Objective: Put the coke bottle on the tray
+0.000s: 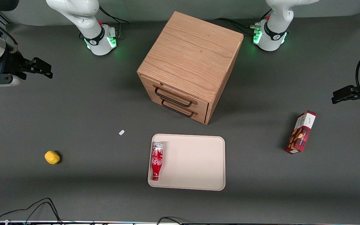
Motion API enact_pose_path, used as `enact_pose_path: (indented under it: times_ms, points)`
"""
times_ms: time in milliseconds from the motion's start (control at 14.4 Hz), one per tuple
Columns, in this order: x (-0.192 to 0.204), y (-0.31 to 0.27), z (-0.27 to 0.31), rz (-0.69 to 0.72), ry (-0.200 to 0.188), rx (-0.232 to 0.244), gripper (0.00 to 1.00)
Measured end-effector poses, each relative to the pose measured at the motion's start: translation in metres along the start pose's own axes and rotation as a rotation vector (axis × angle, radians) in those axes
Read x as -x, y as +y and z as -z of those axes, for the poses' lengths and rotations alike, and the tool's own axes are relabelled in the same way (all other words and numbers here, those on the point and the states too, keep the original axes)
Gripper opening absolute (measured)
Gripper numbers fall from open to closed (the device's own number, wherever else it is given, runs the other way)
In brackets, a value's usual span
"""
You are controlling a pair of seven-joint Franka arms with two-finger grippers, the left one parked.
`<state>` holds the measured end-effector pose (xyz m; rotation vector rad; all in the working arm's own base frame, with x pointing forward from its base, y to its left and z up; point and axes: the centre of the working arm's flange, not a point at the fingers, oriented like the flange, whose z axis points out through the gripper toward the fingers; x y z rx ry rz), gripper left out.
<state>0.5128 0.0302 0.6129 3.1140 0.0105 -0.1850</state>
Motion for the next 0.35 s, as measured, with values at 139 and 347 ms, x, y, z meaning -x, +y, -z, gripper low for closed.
enact_pose_path:
  times_ms: [139, 347]
  points:
    - [-0.009, 0.005, -0.005, -0.001, -0.011, -0.012, 1.0]
    - [-0.008, 0.015, -0.006, -0.013, -0.039, -0.026, 1.0]
